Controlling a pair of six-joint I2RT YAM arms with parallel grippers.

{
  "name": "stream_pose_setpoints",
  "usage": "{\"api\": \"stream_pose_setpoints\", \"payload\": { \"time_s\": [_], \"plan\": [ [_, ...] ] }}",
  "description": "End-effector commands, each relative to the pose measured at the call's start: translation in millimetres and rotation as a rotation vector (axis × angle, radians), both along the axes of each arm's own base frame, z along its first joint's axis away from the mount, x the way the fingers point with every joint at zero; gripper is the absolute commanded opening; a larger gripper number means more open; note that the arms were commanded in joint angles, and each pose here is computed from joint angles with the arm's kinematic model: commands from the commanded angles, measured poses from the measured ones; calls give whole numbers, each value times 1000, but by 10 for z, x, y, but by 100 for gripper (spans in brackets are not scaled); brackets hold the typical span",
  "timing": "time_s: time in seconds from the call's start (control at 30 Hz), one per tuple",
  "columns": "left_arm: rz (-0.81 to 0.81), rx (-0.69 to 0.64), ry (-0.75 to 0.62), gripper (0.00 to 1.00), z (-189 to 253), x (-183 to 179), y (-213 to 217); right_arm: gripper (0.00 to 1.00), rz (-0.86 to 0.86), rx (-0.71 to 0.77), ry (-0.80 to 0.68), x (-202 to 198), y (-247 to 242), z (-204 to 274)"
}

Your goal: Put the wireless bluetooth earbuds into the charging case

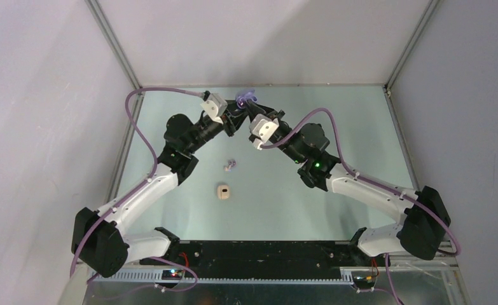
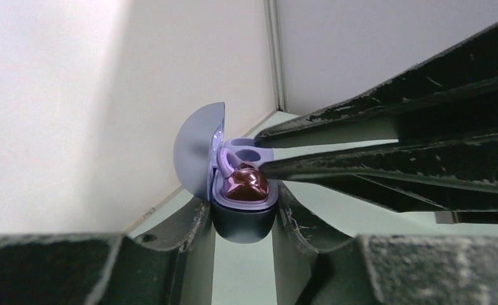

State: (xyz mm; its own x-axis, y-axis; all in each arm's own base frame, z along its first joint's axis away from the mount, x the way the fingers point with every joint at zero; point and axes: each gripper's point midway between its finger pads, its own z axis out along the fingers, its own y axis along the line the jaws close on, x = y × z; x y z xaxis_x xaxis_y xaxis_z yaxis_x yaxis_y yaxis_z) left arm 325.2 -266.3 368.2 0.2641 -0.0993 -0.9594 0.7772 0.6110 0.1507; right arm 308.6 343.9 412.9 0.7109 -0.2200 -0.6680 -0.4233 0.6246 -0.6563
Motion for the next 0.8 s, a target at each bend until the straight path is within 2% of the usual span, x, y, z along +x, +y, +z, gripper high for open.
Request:
{"api": "stream_pose_setpoints", "payload": {
  "time_s": [0.0, 0.17, 0.23, 0.33, 0.4, 0.53, 0.63, 0.77],
  "plan": [
    [2, -4, -86, 0, 172, -50, 14, 19, 49, -26, 40, -134, -42, 14],
    [-7, 20, -91, 0, 122, -59, 0, 20, 54, -2, 81, -175, -129, 115],
    [-18, 41, -93, 0, 72, -72, -11, 23, 79, -6, 132, -197, -161, 177],
    [-53, 80, -105, 0, -35, -119, -18, 48, 180, -92, 262, -286, -177, 188],
    [-80, 117, -128, 0, -96, -147, -10, 56, 223, -135, 345, -325, -219, 155],
    [-130, 182, -141, 0, -223, -182, 14, 50, 296, -250, 426, -399, -295, 27],
    [-157, 225, -143, 0, -299, -217, 28, 45, 340, -395, 461, -480, -306, -170],
    [-199, 288, -160, 0, -387, -291, 29, 33, 374, -505, 519, -553, -274, -326]
  ]
}}
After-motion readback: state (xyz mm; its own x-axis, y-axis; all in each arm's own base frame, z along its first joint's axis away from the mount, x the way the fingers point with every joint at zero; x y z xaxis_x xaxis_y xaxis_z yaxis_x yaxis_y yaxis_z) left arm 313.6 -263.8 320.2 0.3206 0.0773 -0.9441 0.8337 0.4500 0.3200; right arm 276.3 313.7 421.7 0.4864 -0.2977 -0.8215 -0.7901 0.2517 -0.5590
